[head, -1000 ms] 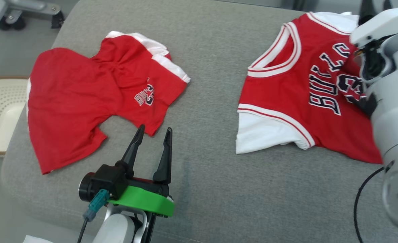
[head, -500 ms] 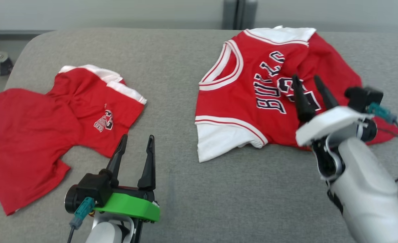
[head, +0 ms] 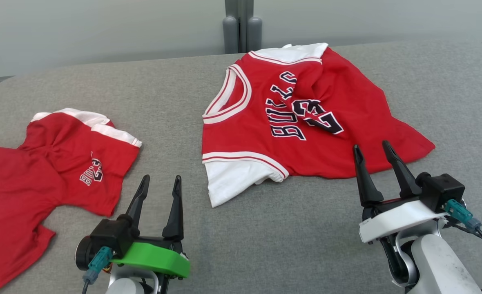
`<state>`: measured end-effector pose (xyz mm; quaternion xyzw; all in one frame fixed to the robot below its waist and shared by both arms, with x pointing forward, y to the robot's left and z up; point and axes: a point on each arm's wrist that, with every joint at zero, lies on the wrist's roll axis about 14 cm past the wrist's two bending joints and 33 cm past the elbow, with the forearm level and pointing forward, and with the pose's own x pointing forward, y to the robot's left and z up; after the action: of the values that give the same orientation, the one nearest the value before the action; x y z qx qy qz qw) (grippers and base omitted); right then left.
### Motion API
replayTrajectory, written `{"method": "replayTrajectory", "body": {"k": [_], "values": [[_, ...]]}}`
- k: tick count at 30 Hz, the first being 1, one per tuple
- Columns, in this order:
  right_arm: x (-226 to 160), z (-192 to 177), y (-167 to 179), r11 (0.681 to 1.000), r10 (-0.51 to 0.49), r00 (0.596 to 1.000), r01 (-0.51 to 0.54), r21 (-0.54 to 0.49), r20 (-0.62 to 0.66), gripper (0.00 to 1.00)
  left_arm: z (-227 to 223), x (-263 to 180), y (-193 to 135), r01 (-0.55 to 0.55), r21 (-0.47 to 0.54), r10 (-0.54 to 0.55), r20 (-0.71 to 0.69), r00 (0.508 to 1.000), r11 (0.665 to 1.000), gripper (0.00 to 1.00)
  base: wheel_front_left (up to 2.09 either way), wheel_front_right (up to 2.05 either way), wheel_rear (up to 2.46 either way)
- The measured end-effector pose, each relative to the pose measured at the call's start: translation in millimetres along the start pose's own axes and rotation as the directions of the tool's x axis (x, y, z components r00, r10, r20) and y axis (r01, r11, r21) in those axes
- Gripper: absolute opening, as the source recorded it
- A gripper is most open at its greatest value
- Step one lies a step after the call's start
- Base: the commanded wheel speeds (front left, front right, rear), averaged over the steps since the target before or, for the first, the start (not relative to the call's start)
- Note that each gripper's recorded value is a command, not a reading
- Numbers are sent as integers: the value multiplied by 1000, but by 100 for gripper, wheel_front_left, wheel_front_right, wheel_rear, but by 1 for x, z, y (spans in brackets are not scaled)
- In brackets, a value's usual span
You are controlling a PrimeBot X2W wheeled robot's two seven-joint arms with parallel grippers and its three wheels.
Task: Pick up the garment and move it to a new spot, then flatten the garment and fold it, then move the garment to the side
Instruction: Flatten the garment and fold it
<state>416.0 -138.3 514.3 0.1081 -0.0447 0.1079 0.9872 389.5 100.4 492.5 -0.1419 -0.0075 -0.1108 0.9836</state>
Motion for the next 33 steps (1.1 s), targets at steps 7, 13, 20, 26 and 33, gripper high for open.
{"method": "replayTrajectory", "body": {"k": [7,13,20,26,33], "values": [[-4,9,-11,998,-41,999,42,-38,29,100,-25,2,-8,38,-9,-39,-75,996,999,100,0,0,0],[-7,4,-21,996,-78,997,78,-48,17,100,-80,-4,-31,167,44,-150,-256,955,985,100,0,0,0],[-9,0,-31,993,-111,994,112,-49,6,100,-117,-7,-35,263,123,-198,-387,901,957,100,0,0,0],[-12,-2,-39,989,-140,990,140,-50,3,100,-125,5,-27,268,194,-169,-415,894,944,100,0,0,0],[-15,-3,-46,985,-165,986,165,-50,0,100,-134,14,-32,301,208,-187,-437,880,931,100,0,0,0]]}}
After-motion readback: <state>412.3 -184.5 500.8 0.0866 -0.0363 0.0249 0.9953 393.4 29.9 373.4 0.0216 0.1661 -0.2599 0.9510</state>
